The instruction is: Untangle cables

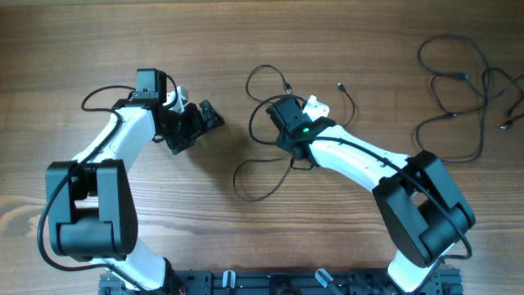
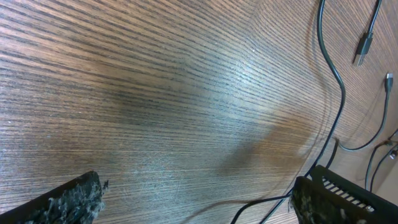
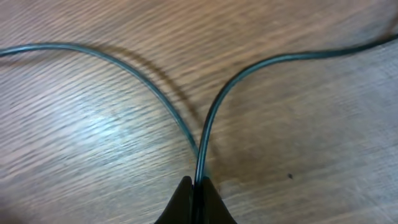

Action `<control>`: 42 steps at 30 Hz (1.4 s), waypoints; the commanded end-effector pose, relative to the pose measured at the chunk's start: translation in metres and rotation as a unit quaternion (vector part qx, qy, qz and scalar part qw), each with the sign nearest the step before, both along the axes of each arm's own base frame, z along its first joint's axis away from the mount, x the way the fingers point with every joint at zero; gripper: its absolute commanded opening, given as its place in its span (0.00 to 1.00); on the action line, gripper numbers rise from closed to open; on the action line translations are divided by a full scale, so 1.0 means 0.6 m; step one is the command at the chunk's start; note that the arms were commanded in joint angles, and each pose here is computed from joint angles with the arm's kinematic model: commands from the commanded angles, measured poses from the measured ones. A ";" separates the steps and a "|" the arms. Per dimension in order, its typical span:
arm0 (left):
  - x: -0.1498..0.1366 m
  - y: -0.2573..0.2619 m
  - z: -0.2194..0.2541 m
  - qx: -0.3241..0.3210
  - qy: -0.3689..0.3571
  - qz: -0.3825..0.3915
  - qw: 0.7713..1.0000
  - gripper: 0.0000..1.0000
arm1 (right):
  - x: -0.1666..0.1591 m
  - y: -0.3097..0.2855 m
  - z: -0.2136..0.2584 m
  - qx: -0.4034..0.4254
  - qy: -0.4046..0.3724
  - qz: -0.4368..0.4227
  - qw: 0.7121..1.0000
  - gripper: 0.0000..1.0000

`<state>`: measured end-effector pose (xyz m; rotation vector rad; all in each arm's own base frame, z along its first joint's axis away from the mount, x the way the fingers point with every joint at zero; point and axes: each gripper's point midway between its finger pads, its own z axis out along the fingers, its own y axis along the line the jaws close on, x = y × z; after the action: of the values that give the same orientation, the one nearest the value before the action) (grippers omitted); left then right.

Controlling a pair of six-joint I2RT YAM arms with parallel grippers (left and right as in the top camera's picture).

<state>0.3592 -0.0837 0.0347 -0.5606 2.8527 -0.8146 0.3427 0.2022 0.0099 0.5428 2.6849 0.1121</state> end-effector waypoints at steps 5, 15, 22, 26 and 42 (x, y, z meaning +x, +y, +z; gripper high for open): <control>0.009 -0.001 0.014 0.002 -0.017 -0.005 1.000 1.00 | -0.008 0.021 0.031 0.003 0.013 0.094 0.995 0.48; 0.009 -0.001 0.014 0.002 -0.017 -0.005 1.000 1.00 | -0.034 0.017 -0.015 0.022 0.080 0.098 0.992 0.50; 0.009 -0.001 0.014 0.002 -0.017 -0.005 1.000 1.00 | -0.033 0.007 -0.042 0.068 0.121 0.080 0.987 0.20; 0.009 -0.001 0.014 0.002 -0.017 -0.005 1.000 1.00 | -0.031 0.003 -0.042 0.071 0.123 0.077 0.987 0.05; 0.009 -0.001 0.014 0.002 -0.017 -0.005 1.000 1.00 | 0.056 0.023 0.290 0.067 -0.147 0.213 0.964 0.05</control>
<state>0.3593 -0.0837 0.0348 -0.5602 2.8520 -0.8146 0.3469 0.2331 0.0860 0.0342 2.7740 0.5496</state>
